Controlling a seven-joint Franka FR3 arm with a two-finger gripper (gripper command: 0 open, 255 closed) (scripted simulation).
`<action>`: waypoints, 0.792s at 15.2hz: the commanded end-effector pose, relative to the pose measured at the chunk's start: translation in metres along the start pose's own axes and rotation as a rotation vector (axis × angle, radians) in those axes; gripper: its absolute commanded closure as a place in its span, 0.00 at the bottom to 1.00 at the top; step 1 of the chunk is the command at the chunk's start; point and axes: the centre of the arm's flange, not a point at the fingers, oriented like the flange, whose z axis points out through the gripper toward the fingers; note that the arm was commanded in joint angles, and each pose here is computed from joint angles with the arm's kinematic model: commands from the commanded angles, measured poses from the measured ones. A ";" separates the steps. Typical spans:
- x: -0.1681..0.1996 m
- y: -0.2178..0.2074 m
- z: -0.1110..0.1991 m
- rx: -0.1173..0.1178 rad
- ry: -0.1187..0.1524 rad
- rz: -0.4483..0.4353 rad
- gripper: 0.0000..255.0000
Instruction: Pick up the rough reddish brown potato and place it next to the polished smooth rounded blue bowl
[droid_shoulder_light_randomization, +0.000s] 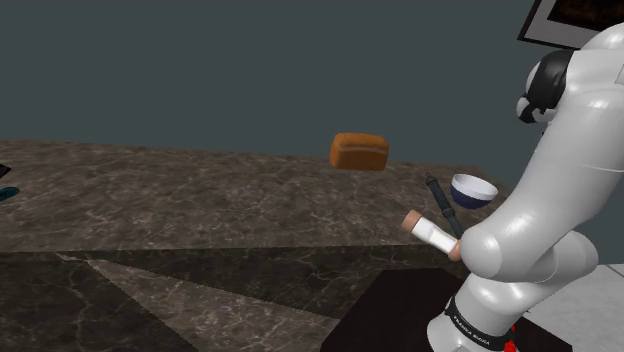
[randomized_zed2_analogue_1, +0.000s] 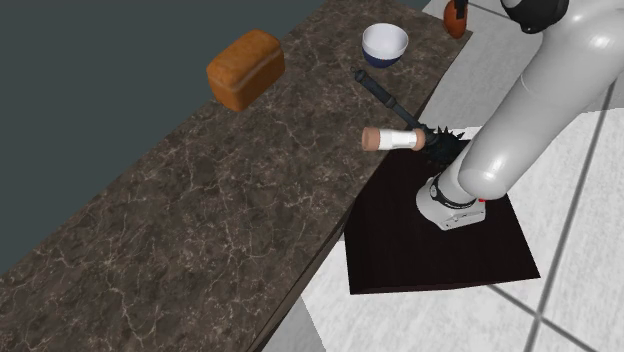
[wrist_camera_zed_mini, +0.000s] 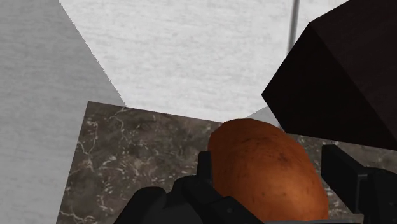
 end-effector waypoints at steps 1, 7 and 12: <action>0.005 0.000 0.009 0.000 0.000 0.000 1.00; 0.018 0.000 0.038 0.000 0.000 0.000 1.00; 0.029 0.001 0.062 0.000 0.000 0.000 1.00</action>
